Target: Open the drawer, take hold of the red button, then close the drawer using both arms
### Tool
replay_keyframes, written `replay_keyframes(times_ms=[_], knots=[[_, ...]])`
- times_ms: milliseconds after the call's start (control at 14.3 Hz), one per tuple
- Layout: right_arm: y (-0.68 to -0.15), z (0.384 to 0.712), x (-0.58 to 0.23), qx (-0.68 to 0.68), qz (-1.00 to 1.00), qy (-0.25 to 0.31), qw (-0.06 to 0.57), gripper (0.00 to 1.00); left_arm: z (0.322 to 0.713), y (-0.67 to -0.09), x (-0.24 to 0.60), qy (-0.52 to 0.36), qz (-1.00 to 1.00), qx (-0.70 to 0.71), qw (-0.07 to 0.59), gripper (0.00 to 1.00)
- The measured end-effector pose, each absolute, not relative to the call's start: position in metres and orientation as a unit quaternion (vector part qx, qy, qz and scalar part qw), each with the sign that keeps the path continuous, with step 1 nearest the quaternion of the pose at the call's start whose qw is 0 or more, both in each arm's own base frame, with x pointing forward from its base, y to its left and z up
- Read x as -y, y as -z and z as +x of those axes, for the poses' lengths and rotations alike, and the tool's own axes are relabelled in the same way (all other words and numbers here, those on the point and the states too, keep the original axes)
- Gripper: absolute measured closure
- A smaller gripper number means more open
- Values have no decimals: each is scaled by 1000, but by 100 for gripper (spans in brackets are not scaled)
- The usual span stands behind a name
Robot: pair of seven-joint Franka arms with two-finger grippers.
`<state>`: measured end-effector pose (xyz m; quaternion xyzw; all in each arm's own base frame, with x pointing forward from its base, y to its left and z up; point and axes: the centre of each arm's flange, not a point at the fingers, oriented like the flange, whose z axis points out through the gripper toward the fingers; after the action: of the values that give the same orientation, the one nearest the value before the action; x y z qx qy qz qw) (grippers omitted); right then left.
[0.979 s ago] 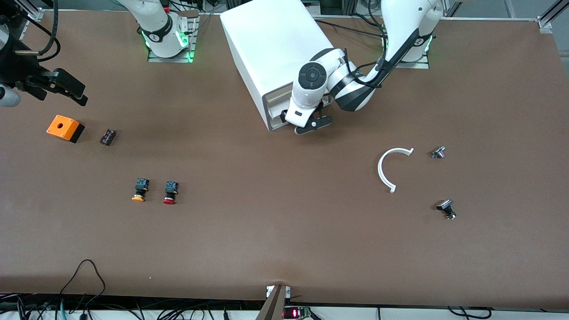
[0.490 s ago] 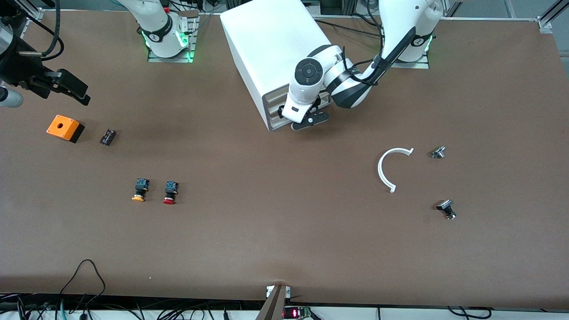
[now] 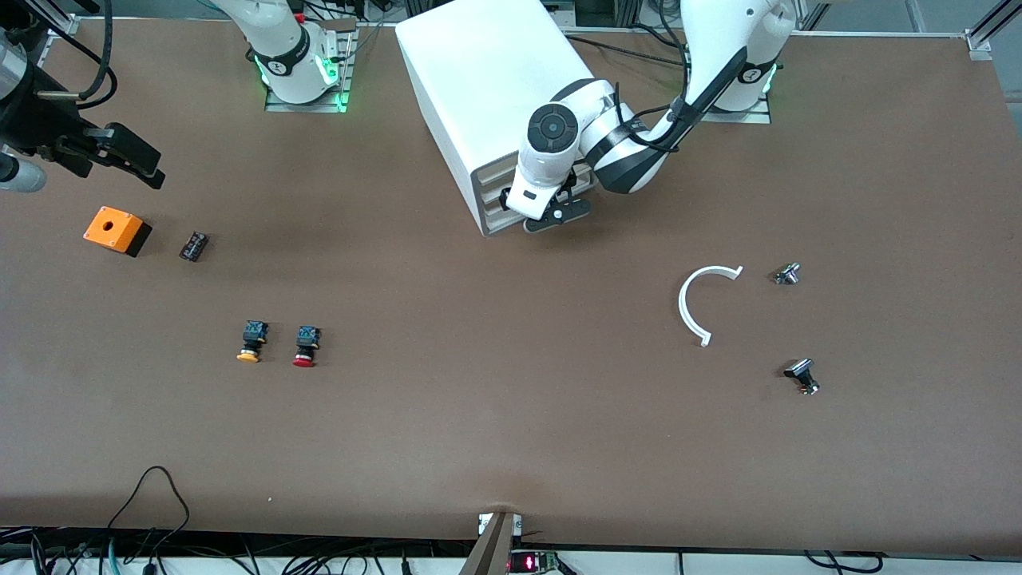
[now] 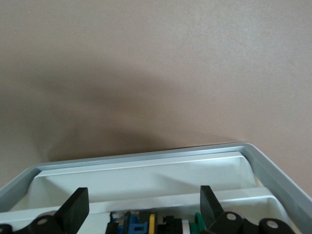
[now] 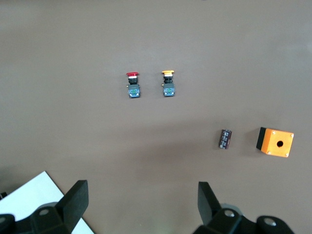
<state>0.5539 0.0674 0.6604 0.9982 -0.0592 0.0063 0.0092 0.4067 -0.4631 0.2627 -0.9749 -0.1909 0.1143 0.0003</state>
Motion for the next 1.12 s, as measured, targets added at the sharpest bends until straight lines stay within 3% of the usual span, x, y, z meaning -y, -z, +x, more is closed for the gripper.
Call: replay_keyframes(times_ms=[700, 1119], knots=[[-664, 566, -52, 34, 999, -40, 5, 0, 559, -402, 329, -112, -985, 129, 17, 0], [-660, 568, -55, 31, 999, -39, 5, 0, 597, -480, 249, -62, -995, 78, 0, 0]])
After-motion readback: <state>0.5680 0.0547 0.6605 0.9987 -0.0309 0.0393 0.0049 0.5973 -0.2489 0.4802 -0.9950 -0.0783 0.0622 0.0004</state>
